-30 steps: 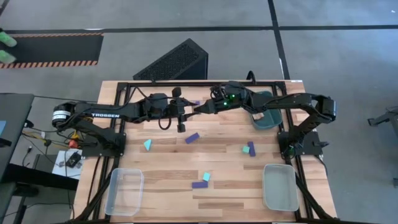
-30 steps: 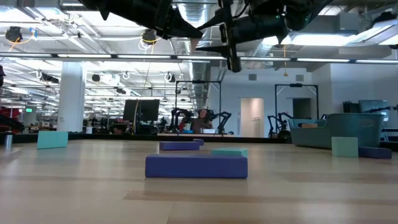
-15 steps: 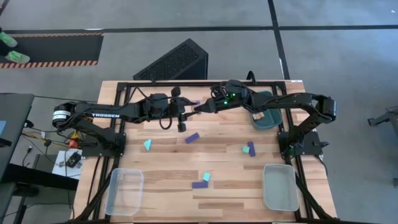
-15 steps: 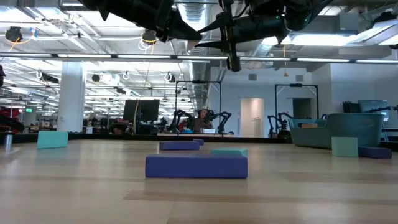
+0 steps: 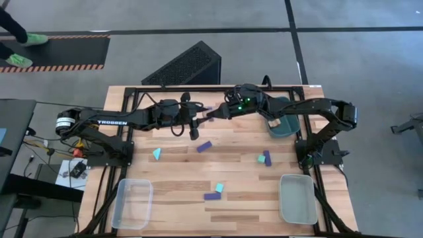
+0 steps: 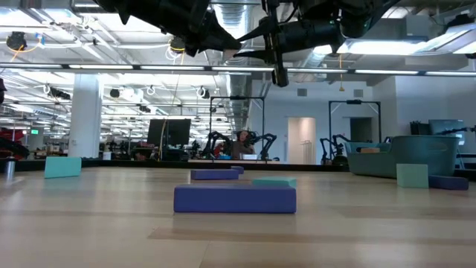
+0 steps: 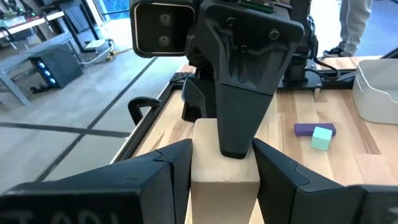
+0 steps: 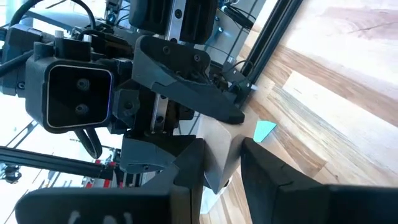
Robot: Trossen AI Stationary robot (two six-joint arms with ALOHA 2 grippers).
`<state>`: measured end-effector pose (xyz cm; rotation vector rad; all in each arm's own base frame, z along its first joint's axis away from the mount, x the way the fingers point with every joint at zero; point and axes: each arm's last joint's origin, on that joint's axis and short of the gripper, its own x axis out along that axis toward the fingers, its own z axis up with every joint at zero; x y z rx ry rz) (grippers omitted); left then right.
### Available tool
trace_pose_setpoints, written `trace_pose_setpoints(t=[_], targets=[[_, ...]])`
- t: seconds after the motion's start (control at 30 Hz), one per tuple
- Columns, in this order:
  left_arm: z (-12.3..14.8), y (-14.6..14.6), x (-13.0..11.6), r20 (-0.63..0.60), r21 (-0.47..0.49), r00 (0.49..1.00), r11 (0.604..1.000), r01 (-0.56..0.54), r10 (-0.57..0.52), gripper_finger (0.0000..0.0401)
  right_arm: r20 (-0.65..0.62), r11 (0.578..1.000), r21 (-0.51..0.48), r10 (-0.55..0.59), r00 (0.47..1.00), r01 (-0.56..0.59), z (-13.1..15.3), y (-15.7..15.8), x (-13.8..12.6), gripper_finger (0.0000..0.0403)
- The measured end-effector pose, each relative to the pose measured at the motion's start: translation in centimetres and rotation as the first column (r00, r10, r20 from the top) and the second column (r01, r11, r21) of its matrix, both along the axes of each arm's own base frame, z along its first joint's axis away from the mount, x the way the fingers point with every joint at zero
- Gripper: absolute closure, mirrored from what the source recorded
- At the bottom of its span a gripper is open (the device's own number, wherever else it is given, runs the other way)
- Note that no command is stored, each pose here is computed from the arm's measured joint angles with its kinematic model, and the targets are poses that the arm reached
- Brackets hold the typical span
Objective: Sort & place blocks by color
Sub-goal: Put the light brown block into the light green bin
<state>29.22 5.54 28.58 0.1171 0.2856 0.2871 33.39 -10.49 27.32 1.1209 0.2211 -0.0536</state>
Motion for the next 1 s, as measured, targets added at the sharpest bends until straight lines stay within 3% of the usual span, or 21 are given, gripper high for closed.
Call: trace_pose_setpoints(t=[0.27,0.43,0.53,0.77,0.9,1.0], targets=[[0.2,-0.2,0.0,0.018,-0.032,1.000,0.999,0.006,-0.005,0.0245,-0.018,1.000,0.005,-0.003,1.000,0.003,-0.3,-0.2,-0.1,0.0299],[0.3,-0.4,0.1,0.015,-0.016,0.995,0.995,0.100,-0.100,0.0217,-0.002,0.999,-0.009,0.047,0.999,-0.047,-0.2,0.0,-0.1,0.0301],[0.2,-0.5,0.0,0.006,-0.004,0.995,0.995,0.104,-0.104,0.0215,-0.003,0.999,-0.011,0.053,0.999,-0.053,-0.2,0.3,0.0,0.0302],[0.3,-0.1,0.0,0.005,0.026,1.000,0.999,-0.027,0.027,0.0215,-0.043,1.000,-0.008,-0.002,0.999,0.002,-0.6,-0.9,-0.4,0.0310],[0.1,0.1,-0.1,0.004,-0.024,0.995,0.995,-0.098,0.098,0.0210,-0.132,0.999,-0.022,-0.026,0.991,0.023,-0.9,-1.8,-1.5,0.0310],[-0.3,0.1,-0.5,-0.031,-0.084,0.987,0.983,-0.162,0.160,0.0201,-0.230,0.993,-0.088,-0.095,0.969,0.077,-0.6,-2.2,-3.1,0.0310]])
